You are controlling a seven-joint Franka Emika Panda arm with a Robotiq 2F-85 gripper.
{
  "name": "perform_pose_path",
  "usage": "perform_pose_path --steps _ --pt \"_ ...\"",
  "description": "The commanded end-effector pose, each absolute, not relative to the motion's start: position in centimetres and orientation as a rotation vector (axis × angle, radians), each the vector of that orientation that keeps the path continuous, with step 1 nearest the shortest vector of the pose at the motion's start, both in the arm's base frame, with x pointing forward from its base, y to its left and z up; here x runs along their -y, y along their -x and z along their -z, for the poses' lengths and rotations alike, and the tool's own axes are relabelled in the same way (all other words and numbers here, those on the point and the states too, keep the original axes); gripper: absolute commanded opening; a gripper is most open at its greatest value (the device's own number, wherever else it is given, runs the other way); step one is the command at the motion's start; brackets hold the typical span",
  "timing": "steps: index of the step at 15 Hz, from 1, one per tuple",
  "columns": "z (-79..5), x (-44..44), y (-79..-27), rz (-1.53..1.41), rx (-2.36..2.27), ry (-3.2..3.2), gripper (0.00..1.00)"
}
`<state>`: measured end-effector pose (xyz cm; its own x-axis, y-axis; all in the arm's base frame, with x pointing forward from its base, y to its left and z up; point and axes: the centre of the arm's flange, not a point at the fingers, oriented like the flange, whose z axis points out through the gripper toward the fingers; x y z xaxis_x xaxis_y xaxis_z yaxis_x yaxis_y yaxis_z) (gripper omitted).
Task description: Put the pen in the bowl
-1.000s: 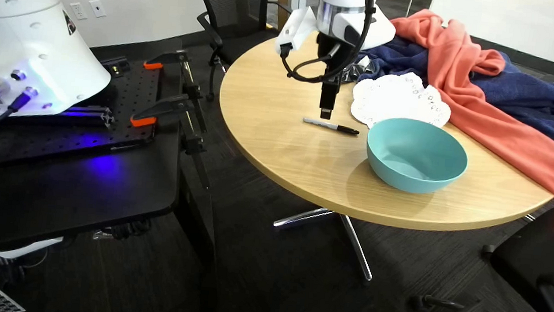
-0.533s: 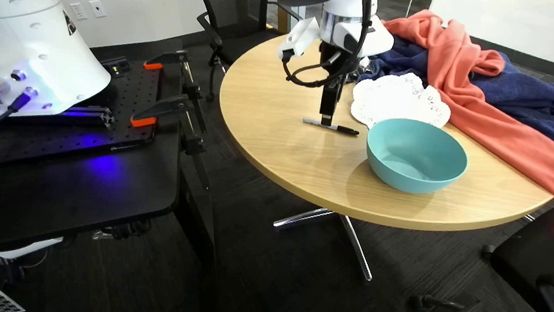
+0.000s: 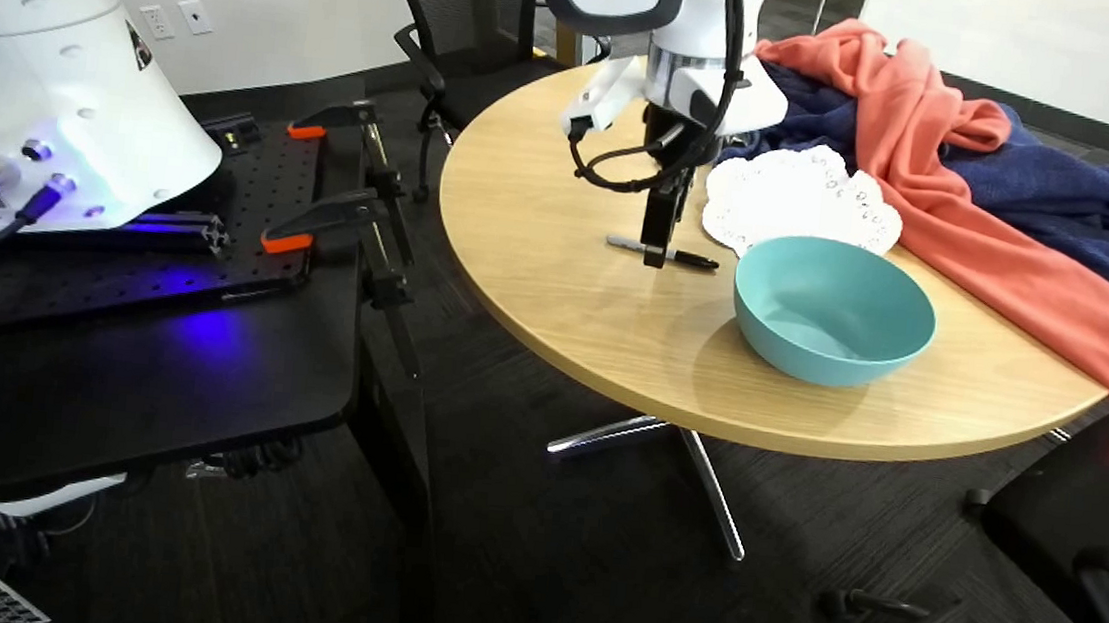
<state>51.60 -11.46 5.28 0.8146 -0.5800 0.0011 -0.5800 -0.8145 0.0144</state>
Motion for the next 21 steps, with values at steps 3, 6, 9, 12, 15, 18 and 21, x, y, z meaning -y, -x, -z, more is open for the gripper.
perform_pose_path --steps 3,6,9,12,15,18,21 --pt "-4.7 11.5 -52.4 -0.016 0.966 -2.933 0.58" --pt "-4.7 11.6 -52.5 -0.016 0.964 -2.931 0.34" --pt "-4.7 11.7 -52.6 -0.017 0.974 -2.926 0.12" --pt "-4.7 11.6 -52.7 -0.016 0.977 -2.923 0.0" --pt "-6.1 11.2 -52.1 -0.03 0.966 -2.929 0.03" --pt "-9.1 10.9 -51.2 -0.064 0.947 -2.958 0.03" --pt "-12.1 11.7 -50.6 -0.113 0.957 -2.973 0.03"
